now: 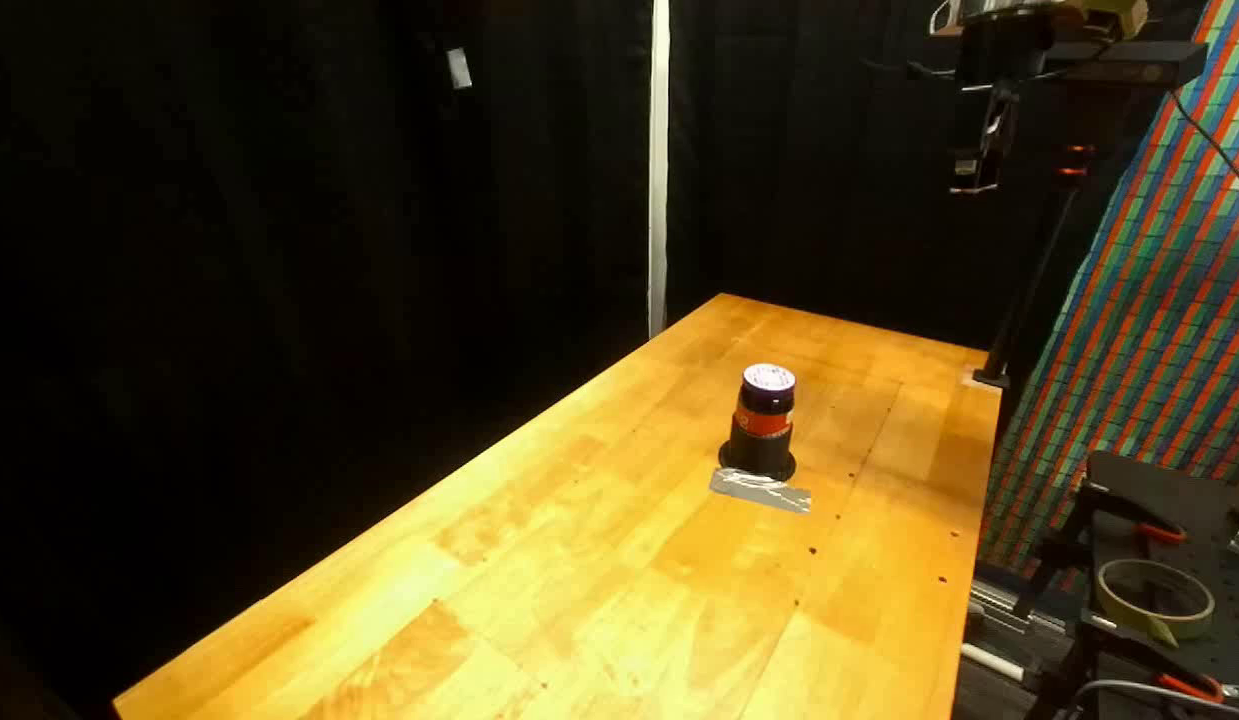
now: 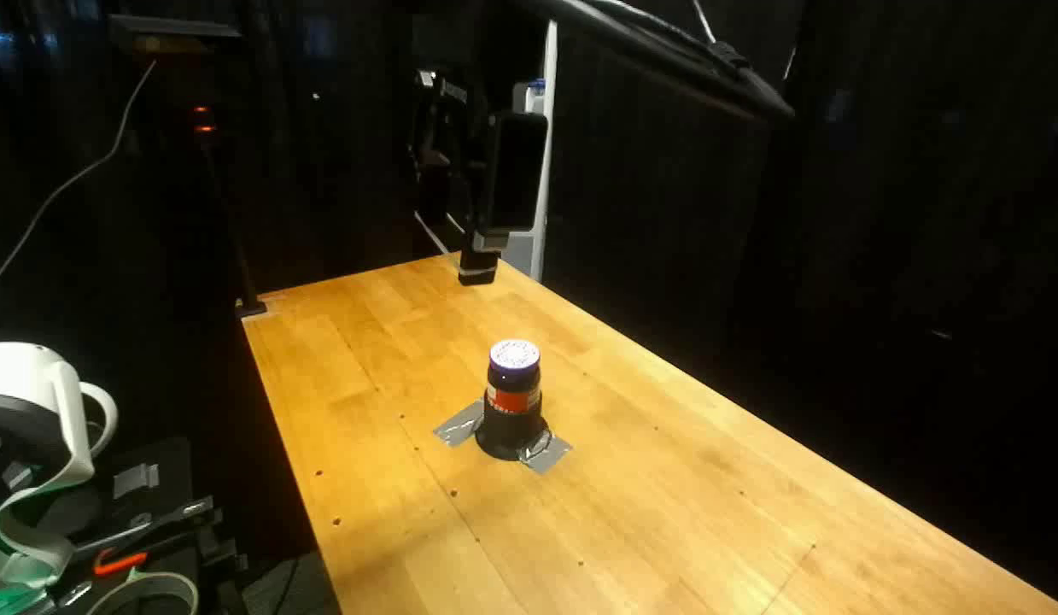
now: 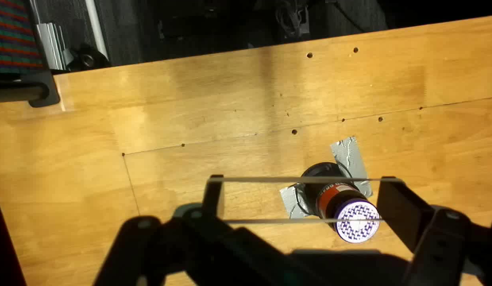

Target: Put the rubber band around the jar.

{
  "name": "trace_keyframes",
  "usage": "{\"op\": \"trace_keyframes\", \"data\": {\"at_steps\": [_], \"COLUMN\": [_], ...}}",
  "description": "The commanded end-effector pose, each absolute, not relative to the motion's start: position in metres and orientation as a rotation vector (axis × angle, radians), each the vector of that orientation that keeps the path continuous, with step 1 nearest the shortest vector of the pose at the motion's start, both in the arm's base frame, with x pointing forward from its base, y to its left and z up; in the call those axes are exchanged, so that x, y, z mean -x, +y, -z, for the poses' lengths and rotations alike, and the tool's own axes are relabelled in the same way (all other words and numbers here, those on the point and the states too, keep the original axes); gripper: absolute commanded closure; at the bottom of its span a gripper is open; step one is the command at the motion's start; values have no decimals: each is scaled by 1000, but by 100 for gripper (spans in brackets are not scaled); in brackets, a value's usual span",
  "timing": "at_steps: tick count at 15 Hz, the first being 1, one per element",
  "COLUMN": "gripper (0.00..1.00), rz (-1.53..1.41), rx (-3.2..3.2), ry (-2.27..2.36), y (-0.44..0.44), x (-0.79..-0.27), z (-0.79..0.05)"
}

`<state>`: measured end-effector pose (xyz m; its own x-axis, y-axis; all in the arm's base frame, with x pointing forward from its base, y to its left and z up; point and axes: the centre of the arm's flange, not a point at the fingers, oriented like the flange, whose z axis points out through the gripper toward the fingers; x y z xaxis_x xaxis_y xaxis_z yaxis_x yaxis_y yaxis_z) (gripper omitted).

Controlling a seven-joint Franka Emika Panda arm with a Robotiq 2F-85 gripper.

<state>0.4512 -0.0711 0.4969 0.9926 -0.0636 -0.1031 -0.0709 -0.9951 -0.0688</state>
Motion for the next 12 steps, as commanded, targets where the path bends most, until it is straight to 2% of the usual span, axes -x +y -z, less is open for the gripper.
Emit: {"op": "trace_keyframes", "data": {"at_steps": [1,5,12], "gripper": [0,0,0], "rz": [-149,-139,-419], "rx": [3064,3065,3118], "ry": [103,103,145], "y": [-71,-71,58], "x": [-452,-452,-554], "z": [-499,-502,-433]}}
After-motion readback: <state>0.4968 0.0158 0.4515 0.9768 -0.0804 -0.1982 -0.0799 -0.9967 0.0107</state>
